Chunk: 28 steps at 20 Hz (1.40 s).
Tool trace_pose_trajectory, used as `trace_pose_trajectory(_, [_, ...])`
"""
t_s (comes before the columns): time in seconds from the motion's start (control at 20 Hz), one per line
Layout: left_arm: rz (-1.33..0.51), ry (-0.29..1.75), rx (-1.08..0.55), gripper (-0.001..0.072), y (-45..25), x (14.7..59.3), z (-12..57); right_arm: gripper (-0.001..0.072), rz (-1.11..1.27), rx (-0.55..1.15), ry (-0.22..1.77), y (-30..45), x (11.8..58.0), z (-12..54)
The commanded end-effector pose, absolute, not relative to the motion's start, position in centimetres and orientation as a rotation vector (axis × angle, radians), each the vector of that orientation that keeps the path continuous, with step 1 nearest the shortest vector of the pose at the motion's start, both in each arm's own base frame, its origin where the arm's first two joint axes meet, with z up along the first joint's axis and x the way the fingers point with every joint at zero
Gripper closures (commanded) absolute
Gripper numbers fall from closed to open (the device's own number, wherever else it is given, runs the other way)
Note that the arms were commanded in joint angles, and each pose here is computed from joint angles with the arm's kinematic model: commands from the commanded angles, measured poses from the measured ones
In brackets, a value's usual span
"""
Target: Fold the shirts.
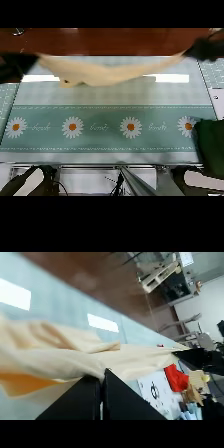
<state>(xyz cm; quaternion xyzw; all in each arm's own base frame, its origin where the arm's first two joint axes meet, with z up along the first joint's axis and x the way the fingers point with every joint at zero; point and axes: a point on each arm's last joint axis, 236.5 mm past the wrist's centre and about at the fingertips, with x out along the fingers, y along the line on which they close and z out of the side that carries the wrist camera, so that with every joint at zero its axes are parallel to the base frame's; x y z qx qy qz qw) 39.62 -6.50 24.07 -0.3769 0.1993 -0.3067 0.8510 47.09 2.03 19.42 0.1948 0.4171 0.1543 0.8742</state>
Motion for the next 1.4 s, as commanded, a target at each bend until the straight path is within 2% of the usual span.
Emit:
trace_pose_trajectory(0.0, [-0.563, 0.201, -0.504, 0.0682, -5.5, 36.6, 38.8, 0.0691, 0.152, 0.204, 0.476, -1.0, 43.2, 37.9])
trace_pose_trajectory(0.1, [-0.414, 0.141, -0.328, 0.0682, -4.3, 33.8, 43.8, 0.0691, 0.132, 0.133, 0.329, -0.3, 37.9, 43.7])
trace_pose_trajectory(0.25, [-0.227, 0.033, -0.131, 0.0682, -3.4, 27.3, 49.6, 0.0691, 0.108, 0.053, 0.251, 1.1, 29.3, 47.4])
trace_pose_trajectory(0.4, [-0.072, -0.043, 0.030, 0.0682, -3.1, 20.5, 51.9, 0.0691, 0.055, 0.017, 0.131, 1.6, 22.2, 50.5])
trace_pose_trajectory(0.55, [0.055, -0.095, 0.107, 0.0682, -2.8, 14.2, 52.3, 0.0691, 0.012, 0.005, 0.053, 2.0, 16.8, 51.9])
trace_pose_trajectory(0.75, [-0.017, -0.204, 0.116, 0.0682, -5.0, 9.4, 53.5, 0.0691, -0.009, 0.006, 0.040, 2.1, 14.2, 51.8])
trace_pose_trajectory(0.85, [0.016, -0.134, 0.071, 0.0682, -3.9, 9.8, 51.9, 0.0691, -0.009, 0.025, 0.084, 1.9, 15.2, 50.5])
trace_pose_trajectory(0.95, [0.008, -0.022, 0.000, 0.0681, -3.4, 12.4, 48.9, 0.0691, 0.015, 0.074, 0.217, 1.8, 18.1, 46.7])
trace_pose_trajectory(1.2, [-0.090, 0.366, -0.223, 0.0681, -2.7, 22.8, 35.0, 0.0691, 0.148, 0.198, 0.570, 2.9, 26.4, 33.4])
trace_pose_trajectory(1.35, [-0.113, 0.491, -0.357, 0.0681, -1.7, 29.9, 26.3, 0.0691, 0.213, 0.276, 0.678, 3.2, 32.1, 25.8])
